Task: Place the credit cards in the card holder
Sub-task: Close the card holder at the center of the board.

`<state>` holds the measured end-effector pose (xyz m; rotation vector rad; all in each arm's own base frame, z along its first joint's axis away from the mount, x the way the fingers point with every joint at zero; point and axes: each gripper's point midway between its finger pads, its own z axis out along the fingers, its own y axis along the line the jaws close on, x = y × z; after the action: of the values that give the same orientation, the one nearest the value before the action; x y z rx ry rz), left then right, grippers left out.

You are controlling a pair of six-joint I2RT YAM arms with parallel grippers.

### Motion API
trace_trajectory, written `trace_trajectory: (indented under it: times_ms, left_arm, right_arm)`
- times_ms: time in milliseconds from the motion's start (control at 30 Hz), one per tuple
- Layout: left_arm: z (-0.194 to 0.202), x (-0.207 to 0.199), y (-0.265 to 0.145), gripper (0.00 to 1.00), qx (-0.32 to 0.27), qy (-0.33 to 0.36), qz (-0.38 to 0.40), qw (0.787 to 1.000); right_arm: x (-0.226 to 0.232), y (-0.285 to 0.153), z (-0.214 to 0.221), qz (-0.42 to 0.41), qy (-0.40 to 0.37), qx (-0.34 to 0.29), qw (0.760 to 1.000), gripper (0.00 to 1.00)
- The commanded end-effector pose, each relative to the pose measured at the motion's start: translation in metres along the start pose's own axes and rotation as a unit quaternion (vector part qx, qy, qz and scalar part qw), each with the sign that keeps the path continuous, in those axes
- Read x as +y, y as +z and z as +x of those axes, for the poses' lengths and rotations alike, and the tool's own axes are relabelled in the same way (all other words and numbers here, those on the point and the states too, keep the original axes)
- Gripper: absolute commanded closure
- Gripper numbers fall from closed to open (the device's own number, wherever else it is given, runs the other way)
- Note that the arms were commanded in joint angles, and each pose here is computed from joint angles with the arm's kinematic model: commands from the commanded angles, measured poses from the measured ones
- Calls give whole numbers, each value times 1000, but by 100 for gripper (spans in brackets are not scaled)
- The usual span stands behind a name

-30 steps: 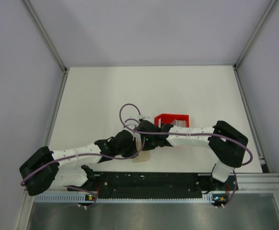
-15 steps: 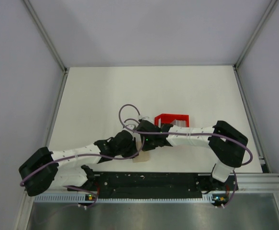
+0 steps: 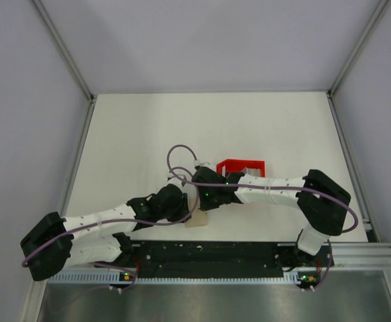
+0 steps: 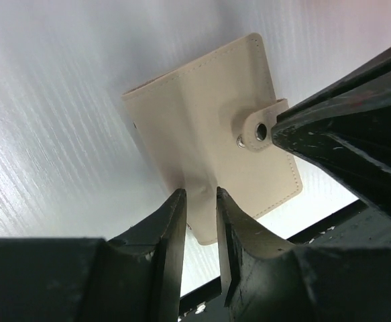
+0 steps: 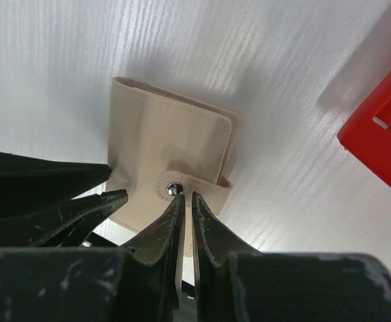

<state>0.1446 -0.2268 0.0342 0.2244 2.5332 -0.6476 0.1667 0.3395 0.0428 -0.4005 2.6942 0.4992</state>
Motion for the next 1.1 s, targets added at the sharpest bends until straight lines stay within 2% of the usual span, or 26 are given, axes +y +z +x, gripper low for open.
trace_trajectory:
  times_ms: [0,633,1067]
  left_arm:
    - [-4,6,0,71,-5,9,-23,1000]
    - [7,2,11,72,20,28,-4,999]
    - [14,16,15,75,50,36,-51,997]
  right_arm:
    - [19,-27,-37,-36,9,-51,998,91]
    - [9,-18,-21,-37,22,-18,999,92]
    - [0,-17,-13,-29,29,-17,999,92]
